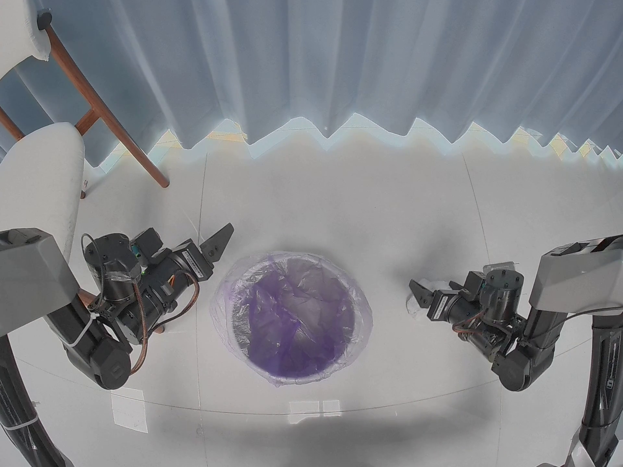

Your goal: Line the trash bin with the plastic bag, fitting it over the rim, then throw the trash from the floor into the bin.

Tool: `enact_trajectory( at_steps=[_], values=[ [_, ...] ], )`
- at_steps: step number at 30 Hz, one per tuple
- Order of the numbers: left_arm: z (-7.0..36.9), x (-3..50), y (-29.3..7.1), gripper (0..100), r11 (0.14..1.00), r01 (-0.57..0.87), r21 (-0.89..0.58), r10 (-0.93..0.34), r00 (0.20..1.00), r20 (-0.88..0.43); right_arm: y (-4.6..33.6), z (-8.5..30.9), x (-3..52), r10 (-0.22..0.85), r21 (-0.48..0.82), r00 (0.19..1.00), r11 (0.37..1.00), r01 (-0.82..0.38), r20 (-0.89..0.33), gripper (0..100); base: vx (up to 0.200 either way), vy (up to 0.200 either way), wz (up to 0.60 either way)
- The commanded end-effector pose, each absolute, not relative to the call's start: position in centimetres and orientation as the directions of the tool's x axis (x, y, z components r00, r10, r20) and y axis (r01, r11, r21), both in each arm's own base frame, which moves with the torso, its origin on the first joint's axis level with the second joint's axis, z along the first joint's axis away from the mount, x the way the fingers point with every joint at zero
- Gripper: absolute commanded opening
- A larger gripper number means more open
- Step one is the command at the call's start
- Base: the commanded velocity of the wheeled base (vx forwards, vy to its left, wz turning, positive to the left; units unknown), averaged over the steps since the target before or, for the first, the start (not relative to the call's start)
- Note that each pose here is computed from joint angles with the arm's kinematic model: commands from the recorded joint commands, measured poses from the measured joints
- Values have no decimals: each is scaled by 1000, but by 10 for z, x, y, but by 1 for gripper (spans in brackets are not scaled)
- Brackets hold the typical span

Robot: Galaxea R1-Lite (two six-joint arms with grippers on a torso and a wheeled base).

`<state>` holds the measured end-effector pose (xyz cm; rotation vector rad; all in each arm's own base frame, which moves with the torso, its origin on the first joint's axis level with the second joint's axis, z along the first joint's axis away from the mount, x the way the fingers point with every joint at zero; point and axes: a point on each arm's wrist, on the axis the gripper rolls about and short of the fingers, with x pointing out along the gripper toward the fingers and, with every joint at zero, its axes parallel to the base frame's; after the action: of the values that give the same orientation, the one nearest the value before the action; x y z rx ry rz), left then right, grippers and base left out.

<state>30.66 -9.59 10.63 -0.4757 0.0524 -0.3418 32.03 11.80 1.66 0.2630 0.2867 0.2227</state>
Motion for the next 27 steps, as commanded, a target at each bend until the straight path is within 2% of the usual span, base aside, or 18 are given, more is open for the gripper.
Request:
enact_trajectory(
  at_steps=[1,4,11,21,27],
  values=[
    [106,297,-85,100,840,300,-451,-340,940,-8,151,14,278,384,360,882,891,-276,-274,100,0,0,0],
    [102,298,-83,100,850,294,-436,-337,941,-21,170,2,252,450,404,826,862,-304,-338,100,0,0,0],
    [82,295,-86,100,871,302,-388,-364,926,-96,194,-7,242,507,404,788,840,-361,-349,100,0,0,0],
    [75,293,-91,100,871,324,-368,-381,920,-93,228,-44,267,492,333,787,862,-382,-373,100,0,0,0],
    [73,291,-93,100,880,331,-340,-384,918,-102,246,-42,294,471,321,807,873,-368,-356,100,0,0,0]
  ],
)
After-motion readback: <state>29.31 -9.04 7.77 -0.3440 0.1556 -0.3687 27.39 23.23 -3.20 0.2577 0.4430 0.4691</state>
